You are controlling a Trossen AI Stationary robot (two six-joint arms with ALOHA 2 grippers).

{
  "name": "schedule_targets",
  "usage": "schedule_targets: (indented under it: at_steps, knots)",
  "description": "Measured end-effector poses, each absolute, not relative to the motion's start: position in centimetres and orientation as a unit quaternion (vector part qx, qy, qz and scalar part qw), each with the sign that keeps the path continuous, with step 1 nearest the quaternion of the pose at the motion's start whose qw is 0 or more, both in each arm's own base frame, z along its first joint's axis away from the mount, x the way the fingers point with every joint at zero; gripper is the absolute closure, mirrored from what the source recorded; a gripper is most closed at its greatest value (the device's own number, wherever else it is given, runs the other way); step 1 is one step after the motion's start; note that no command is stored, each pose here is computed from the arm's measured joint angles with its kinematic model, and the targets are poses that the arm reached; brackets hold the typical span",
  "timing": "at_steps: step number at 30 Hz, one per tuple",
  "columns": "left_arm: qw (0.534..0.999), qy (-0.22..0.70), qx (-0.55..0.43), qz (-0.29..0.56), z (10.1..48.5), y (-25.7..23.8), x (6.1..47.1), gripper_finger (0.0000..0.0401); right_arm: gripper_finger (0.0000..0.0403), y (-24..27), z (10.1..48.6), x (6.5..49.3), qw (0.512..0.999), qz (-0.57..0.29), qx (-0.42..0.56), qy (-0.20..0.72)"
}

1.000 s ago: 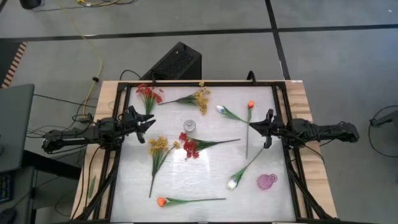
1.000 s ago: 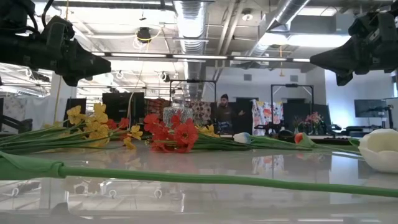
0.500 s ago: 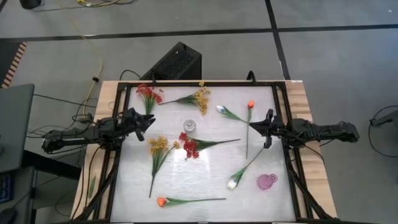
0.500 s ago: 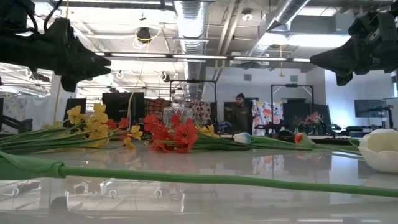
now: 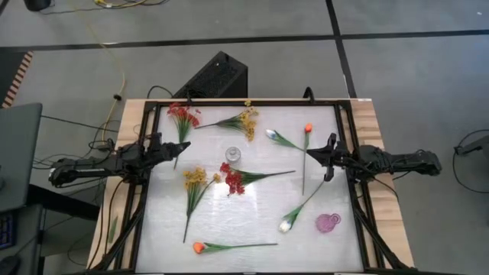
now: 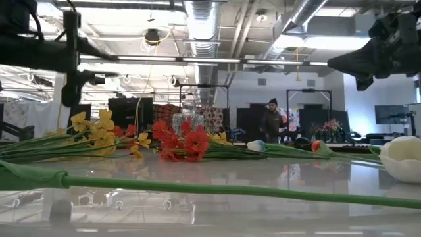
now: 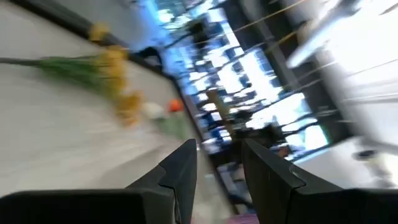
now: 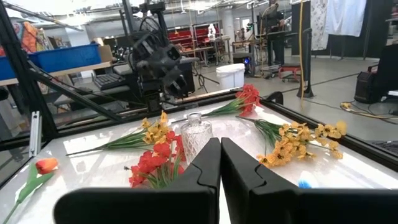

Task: Sort flowers into vase by color
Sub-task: Put the bottom red flowers into the pink vase

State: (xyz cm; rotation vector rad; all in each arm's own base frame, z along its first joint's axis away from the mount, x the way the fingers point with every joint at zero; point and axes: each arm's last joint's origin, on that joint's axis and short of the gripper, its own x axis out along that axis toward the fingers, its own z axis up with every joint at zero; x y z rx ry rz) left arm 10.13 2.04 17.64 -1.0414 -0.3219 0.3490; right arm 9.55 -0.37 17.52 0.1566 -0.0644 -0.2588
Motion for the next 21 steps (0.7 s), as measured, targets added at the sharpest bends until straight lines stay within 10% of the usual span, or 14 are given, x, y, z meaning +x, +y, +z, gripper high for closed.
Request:
schedule_targets:
  at_steps: [11,21]
  knots:
    - [0.907,-0.189,-0.329,0.182,24.7,2.2,11.1,0.0285,0.0365,-1.1,22.2,8.4,0.932,-0.182,0.16,-0.268]
    - [0.956,-0.024,-0.22,0.192,26.9,2.4,14.9,0.0285,0.0376,-0.8,25.9,12.0,0.949,-0.118,0.218,-0.197]
